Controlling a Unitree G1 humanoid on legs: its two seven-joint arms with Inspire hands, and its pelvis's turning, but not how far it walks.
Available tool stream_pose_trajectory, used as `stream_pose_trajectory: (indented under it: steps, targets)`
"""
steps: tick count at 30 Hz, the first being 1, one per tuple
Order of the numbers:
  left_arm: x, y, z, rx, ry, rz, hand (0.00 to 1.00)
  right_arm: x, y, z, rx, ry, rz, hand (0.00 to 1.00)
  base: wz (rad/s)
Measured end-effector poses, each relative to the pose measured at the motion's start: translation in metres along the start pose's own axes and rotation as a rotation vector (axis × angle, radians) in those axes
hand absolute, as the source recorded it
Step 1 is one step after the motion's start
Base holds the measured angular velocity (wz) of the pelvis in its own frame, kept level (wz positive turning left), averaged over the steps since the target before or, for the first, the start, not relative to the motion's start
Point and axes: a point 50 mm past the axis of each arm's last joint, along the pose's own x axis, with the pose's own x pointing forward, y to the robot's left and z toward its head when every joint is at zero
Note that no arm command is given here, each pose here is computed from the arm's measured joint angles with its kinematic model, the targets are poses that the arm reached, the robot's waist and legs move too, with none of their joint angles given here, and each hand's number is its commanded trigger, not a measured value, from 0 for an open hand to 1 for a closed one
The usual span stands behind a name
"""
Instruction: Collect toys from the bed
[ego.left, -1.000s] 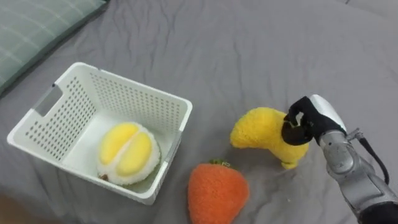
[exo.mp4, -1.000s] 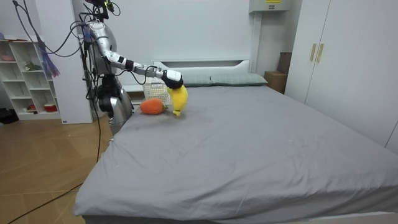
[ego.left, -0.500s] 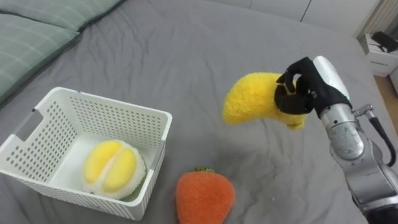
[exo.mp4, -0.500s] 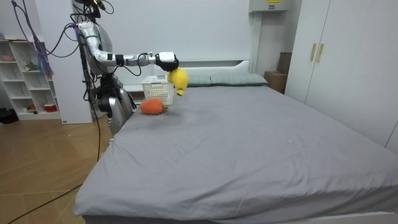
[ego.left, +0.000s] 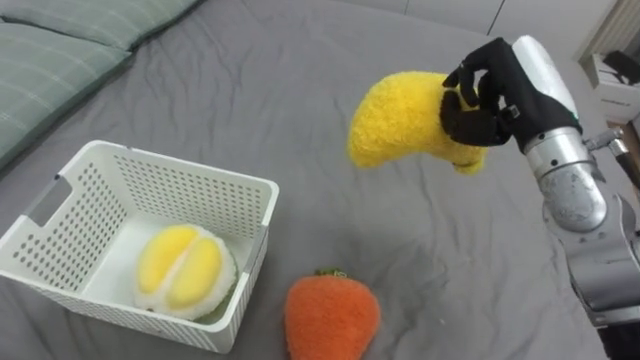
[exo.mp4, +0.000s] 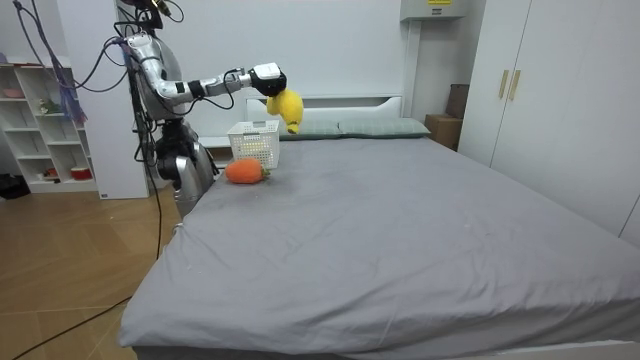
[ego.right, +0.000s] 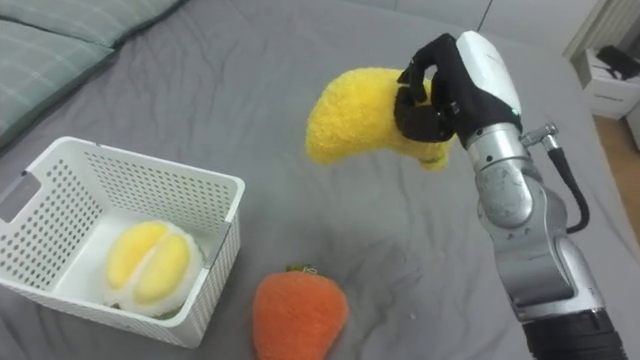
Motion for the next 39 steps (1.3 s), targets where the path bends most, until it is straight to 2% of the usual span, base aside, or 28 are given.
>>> stream_pose_trajectory:
  steps: [11, 21, 31, 38, 39]
  targets:
    - [0.001, -0.001, 0.004, 0.065, -0.002, 0.003, 0.00, 0.005, 0.002, 0.032, 0.000, -0.109, 0.039, 1.00, 0.17]
    - [0.001, -0.006, 0.013, 0.093, -0.003, 0.002, 0.00, 0.016, 0.034, 0.071, -0.043, -0.175, 0.140, 1.00, 0.24]
    - [0.001, -0.008, 0.016, 0.163, 0.034, -0.002, 0.00, 0.017, 0.051, 0.077, -0.022, -0.138, 0.255, 1.00, 0.28]
    - [0.001, -0.012, 0.018, 0.144, 0.034, -0.009, 0.00, 0.020, 0.063, 0.070, 0.003, -0.089, 0.279, 1.00, 0.27]
    - [0.001, -0.011, 0.019, 0.143, 0.031, -0.003, 0.00, 0.022, 0.067, 0.069, 0.008, -0.078, 0.285, 0.69, 0.14]
